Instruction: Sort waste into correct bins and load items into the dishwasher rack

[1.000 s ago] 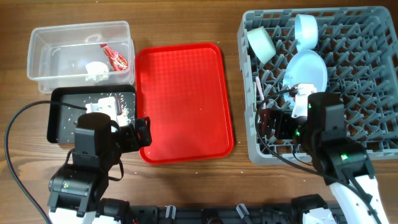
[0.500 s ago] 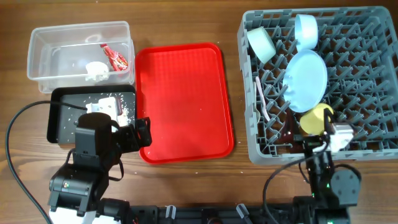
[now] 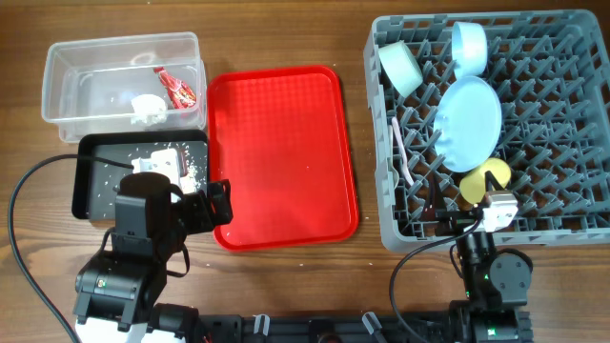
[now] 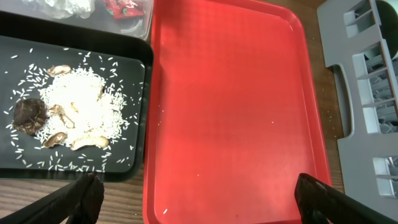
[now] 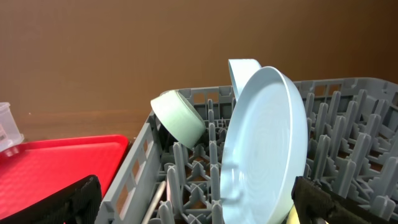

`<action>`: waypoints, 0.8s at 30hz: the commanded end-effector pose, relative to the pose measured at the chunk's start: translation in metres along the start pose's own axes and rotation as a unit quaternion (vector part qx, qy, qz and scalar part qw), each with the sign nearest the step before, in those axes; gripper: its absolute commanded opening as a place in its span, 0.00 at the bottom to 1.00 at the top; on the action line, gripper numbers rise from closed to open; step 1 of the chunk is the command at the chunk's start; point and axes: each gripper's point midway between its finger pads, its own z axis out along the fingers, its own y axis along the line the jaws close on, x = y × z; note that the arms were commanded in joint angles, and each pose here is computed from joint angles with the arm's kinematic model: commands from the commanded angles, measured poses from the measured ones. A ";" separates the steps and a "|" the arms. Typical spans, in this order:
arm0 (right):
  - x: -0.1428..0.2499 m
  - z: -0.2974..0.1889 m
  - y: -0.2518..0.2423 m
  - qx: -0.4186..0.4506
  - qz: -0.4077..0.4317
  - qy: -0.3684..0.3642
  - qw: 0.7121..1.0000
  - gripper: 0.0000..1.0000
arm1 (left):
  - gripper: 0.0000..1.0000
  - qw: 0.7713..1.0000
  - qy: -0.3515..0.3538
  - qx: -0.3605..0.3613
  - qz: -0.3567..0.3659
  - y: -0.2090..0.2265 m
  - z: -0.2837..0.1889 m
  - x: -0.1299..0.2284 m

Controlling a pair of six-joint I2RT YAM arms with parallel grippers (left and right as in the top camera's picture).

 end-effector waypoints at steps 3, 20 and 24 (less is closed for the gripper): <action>-0.002 -0.001 0.002 -0.006 -0.009 -0.005 1.000 1.00 | 1.00 1.000 0.000 0.000 0.006 0.000 0.001 0.001; -0.002 -0.001 0.002 -0.006 -0.009 -0.005 1.000 1.00 | 1.00 0.961 -0.264 0.081 0.007 0.015 0.024 0.004; -0.002 -0.001 0.002 -0.006 -0.009 -0.004 1.000 1.00 | 1.00 0.923 -0.367 0.102 0.043 0.013 0.016 -0.005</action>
